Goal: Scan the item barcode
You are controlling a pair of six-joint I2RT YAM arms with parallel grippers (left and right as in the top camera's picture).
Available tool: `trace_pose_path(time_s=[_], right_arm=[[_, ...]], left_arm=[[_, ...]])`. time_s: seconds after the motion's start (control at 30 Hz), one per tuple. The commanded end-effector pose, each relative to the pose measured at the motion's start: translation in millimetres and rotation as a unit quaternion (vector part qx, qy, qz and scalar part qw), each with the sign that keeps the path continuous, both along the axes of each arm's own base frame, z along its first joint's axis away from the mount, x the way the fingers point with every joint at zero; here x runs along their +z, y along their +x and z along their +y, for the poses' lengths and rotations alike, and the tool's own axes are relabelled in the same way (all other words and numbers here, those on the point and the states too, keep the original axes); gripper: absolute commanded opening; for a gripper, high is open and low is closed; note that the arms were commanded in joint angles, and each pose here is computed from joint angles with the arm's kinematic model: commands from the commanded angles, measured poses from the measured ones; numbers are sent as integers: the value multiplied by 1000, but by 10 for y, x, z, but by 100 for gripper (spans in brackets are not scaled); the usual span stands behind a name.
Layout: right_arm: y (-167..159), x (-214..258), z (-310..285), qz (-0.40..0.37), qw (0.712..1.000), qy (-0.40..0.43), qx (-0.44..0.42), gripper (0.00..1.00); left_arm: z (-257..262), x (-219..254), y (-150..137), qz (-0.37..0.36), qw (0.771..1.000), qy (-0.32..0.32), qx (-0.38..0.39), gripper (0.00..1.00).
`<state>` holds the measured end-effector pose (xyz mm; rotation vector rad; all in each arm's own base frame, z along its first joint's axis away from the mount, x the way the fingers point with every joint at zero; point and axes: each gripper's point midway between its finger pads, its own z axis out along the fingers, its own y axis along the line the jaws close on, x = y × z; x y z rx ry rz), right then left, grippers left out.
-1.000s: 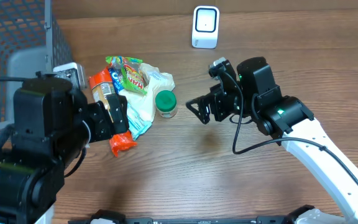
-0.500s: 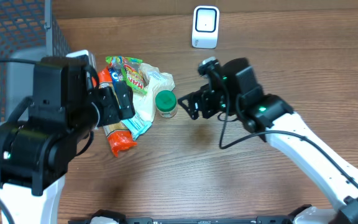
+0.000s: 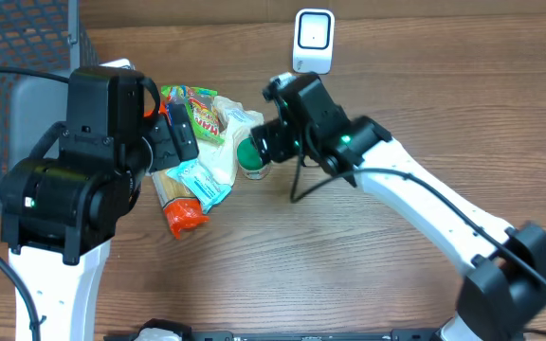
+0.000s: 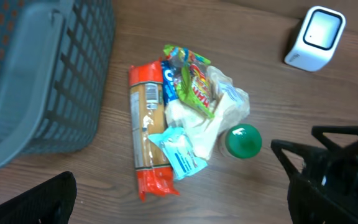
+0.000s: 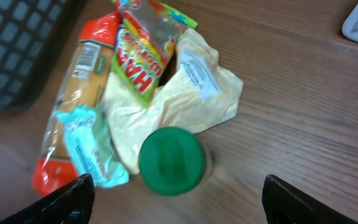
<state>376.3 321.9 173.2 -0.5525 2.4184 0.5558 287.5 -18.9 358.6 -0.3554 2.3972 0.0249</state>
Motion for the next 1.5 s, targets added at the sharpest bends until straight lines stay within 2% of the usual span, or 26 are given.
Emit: trace_pose_path(time_s=[0.0,0.37,0.73,1.27,1.47], right_arm=[[73,-130,34,12,1000,-4,-13,87],[38,-250,98,32,999,1,-11,87],[21,-619,223,84,996,16,-17,87],[-57,-867,460,96,995,19,4,88],[4,-938,388,86,996,-2,-28,88]], left_arm=[[75,25,0,-6,1000,14,18,100],[69,23,0,-6,1000,12,17,100],[69,23,0,-6,1000,12,17,100],[69,22,1,-5,1000,12,17,100],[69,22,1,-5,1000,12,17,100]])
